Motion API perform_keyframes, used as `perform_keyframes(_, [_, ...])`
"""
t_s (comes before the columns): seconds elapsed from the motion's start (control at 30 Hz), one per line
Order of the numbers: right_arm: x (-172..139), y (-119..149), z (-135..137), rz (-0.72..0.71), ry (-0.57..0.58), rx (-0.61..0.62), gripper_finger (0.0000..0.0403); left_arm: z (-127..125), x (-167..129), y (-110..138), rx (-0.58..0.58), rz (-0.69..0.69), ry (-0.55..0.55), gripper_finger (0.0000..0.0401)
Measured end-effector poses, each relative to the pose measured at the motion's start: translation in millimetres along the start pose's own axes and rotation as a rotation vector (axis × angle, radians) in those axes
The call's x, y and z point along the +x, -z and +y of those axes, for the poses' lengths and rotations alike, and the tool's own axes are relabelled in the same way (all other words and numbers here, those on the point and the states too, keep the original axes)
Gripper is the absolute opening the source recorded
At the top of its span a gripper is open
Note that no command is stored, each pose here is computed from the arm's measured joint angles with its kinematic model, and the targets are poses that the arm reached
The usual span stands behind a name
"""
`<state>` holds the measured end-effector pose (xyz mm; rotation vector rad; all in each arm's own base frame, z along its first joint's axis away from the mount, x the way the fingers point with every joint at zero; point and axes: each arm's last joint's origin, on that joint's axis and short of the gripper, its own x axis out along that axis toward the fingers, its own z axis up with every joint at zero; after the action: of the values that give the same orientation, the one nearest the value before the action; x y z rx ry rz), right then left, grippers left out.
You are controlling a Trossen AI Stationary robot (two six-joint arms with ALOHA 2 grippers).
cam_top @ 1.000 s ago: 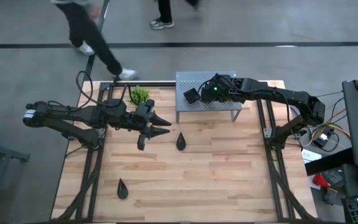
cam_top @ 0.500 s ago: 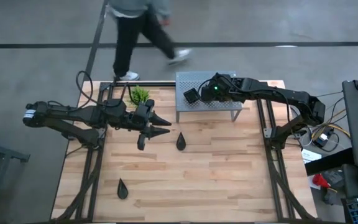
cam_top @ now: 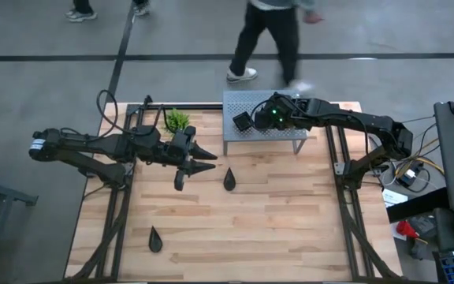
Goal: Pick & Place Mini shaped plates
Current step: Stack the black drop-shaped plate on top of the black drop-shaped plate on the shelf
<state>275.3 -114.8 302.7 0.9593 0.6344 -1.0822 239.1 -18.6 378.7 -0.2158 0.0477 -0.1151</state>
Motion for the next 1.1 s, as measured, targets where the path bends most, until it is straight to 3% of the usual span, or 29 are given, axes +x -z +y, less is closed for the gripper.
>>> perform_keyframes(0.4, [-29, 21, 27, 0.027, -0.136, -0.126, 0.0063, 7, 1, 26, -0.017, 0.222, -0.075, 0.0119])
perform_keyframes(1.1, [-65, 95, 49, 0.145, -0.246, -0.205, 0.0063, 39, 42, 99, -0.359, 0.558, -0.353, 0.0119])
